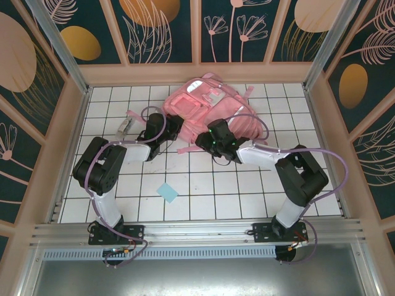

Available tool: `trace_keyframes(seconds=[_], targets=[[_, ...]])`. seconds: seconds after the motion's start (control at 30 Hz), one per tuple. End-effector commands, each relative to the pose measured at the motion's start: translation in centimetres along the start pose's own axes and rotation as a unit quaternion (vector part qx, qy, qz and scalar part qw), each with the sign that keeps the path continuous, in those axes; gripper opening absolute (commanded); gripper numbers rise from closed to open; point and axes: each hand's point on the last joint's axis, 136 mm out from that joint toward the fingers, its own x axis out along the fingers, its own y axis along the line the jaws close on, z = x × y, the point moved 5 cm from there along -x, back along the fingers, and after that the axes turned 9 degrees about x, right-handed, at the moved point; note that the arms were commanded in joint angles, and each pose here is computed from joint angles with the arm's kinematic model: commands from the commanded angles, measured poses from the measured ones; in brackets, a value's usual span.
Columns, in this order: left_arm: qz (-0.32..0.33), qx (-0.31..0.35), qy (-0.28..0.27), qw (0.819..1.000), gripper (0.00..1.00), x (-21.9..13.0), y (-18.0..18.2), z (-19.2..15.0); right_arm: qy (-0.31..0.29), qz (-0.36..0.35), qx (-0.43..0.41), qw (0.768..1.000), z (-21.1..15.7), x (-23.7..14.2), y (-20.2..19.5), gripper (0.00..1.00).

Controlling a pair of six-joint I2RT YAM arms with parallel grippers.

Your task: Pack the student bag

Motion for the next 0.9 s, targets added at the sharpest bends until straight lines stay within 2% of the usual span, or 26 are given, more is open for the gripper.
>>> trace_keyframes(seconds=[0.0,0.17,0.53,0.63,0.7,0.87], targets=[[-0.101,0.003,-0.016,0.995,0.0,-1.7,-5.7,0.6,-0.031,-0.026,0.011,0.999,0.0,0.9,-0.9,0.49],[-0.102,-0.002,-0.016,0.995,0.0,-1.6,-5.7,0.6,-0.06,-0.096,-0.027,0.993,-0.4,0.4,-1.8,0.5],[-0.114,-0.014,-0.008,0.993,0.0,-2.1,-6.3,0.1,-0.129,-0.121,-0.045,0.983,1.3,2.6,-1.4,0.49],[-0.11,-0.014,-0.013,0.994,0.0,-2.5,-6.1,0.1,-0.141,-0.113,-0.046,0.983,1.9,2.8,-0.9,0.43],[-0.108,-0.016,-0.014,0.994,0.0,-2.7,-6.0,0.1,-0.148,-0.114,-0.045,0.981,2.3,2.8,-1.1,0.34],[-0.107,-0.017,-0.008,0.994,0.0,-2.5,-5.8,-0.1,-0.153,-0.093,-0.053,0.982,3.3,2.4,-1.5,0.21]])
